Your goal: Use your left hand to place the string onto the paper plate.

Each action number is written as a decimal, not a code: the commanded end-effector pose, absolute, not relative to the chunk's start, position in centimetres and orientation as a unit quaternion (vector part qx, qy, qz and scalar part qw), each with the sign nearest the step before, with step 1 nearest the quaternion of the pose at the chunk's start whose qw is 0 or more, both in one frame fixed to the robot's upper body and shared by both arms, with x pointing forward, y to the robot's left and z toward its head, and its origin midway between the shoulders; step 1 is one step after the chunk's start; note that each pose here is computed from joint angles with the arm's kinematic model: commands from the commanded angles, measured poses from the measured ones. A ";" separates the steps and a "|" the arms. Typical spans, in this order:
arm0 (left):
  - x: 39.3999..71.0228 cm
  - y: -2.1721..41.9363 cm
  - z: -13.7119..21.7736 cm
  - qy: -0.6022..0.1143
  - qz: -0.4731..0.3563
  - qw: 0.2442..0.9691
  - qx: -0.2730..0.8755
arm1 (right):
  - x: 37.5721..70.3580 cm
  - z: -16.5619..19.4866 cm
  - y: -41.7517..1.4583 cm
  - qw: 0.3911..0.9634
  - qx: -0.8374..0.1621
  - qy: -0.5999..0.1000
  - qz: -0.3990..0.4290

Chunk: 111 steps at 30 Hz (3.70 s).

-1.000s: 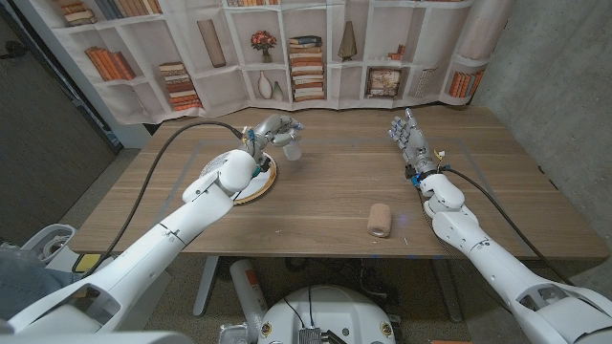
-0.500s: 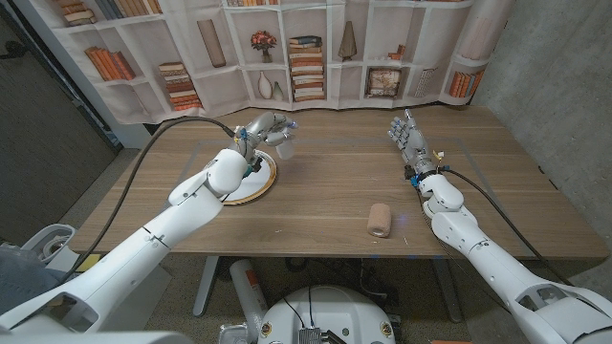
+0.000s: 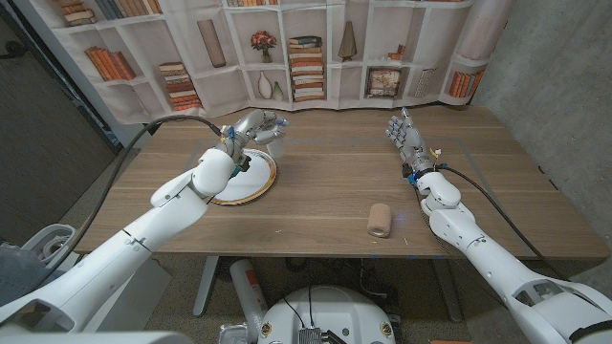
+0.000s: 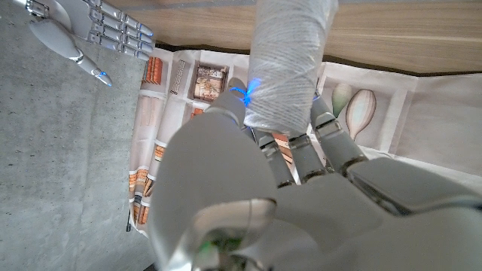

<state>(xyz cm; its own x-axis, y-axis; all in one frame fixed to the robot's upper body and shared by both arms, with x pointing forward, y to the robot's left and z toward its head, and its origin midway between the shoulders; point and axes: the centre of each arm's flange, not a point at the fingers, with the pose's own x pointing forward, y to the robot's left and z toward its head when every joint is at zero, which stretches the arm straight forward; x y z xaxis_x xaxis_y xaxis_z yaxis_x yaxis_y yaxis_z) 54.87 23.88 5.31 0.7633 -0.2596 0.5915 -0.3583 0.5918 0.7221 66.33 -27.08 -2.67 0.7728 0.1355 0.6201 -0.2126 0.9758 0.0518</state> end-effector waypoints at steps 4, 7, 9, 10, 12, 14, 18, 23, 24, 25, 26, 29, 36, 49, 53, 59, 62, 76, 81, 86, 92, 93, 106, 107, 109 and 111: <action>53.5 26.2 6.3 -0.352 0.040 0.812 0.465 | 66.7 -2.0 -26.4 0.941 0.051 -0.321 0.091; 53.0 26.5 6.5 -0.352 0.042 0.808 0.470 | 66.8 -1.9 -26.4 0.942 0.050 -0.319 0.090; 52.8 26.6 6.6 -0.354 0.043 0.805 0.474 | 66.8 -1.8 -26.4 0.943 0.046 -0.318 0.090; 52.7 26.7 6.8 -0.352 0.043 0.804 0.478 | 66.7 -1.7 -26.4 0.943 0.045 -0.318 0.090; 52.6 26.9 6.9 -0.351 0.047 0.803 0.480 | 66.7 -1.6 -26.5 0.943 0.043 -0.318 0.091; 52.4 27.1 7.0 -0.350 0.045 0.801 0.483 | 66.6 -1.4 -26.4 0.942 0.041 -0.320 0.091; 51.7 27.2 7.0 -0.353 0.053 0.795 0.491 | 66.5 -1.2 -26.4 0.941 0.040 -0.323 0.093; 50.9 27.7 7.0 -0.360 0.051 0.794 0.487 | 66.6 -1.5 -26.5 0.941 0.047 -0.321 0.095; 50.8 27.8 6.9 -0.360 0.051 0.793 0.489 | 66.6 -1.6 -26.5 0.941 0.048 -0.321 0.095; 50.8 28.0 6.9 -0.359 0.052 0.794 0.488 | 66.6 -1.6 -26.5 0.941 0.048 -0.320 0.094; 50.7 28.1 6.8 -0.356 0.055 0.794 0.489 | 66.6 -1.7 -26.5 0.942 0.049 -0.320 0.095; 50.6 28.6 6.7 -0.350 0.059 0.796 0.490 | 66.7 -1.7 -26.3 0.941 0.049 -0.319 0.097; 50.4 29.9 6.6 -0.349 0.066 0.796 0.491 | 66.9 -1.5 -26.1 0.941 0.047 -0.320 0.100; 50.4 32.5 6.3 -0.343 0.097 0.807 0.471 | 67.1 -1.0 -25.6 0.940 0.044 -0.322 0.104; 51.0 33.0 6.0 -0.344 0.097 0.805 0.474 | 67.2 -0.9 -25.6 0.940 0.045 -0.323 0.104; 51.9 33.8 5.1 -0.335 0.091 0.812 0.469 | 67.5 -1.1 -25.5 0.942 0.044 -0.317 0.104; 51.8 34.2 5.0 -0.333 0.098 0.813 0.467 | 67.6 -1.1 -25.4 0.942 0.043 -0.316 0.104; 53.3 34.3 3.8 -0.310 0.095 0.826 0.461 | 67.7 -0.8 -25.8 0.941 0.043 -0.317 0.106; 53.8 34.4 3.5 -0.302 0.102 0.828 0.461 | 67.5 -0.7 -25.9 0.941 0.041 -0.318 0.105; 54.5 34.4 3.2 -0.298 0.098 0.830 0.462 | 67.4 -0.7 -26.1 0.942 0.042 -0.318 0.102; 55.7 34.4 2.5 -0.287 0.090 0.836 0.459 | 67.2 -0.7 -26.2 0.942 0.040 -0.318 0.098; 55.8 34.3 2.4 -0.285 0.090 0.835 0.461 | 67.2 -0.8 -26.2 0.942 0.040 -0.318 0.098; 57.0 33.0 1.5 -0.270 0.103 0.820 0.494 | 67.5 -0.3 -25.9 0.938 0.044 -0.328 0.100; 57.1 33.1 1.5 -0.270 0.098 0.823 0.490 | 67.5 -0.3 -25.9 0.938 0.045 -0.328 0.101; 57.2 33.2 1.4 -0.269 0.099 0.823 0.491 | 67.6 -0.3 -25.8 0.938 0.044 -0.328 0.101; 57.3 33.2 1.3 -0.268 0.099 0.823 0.491 | 67.7 -0.3 -25.7 0.939 0.043 -0.327 0.102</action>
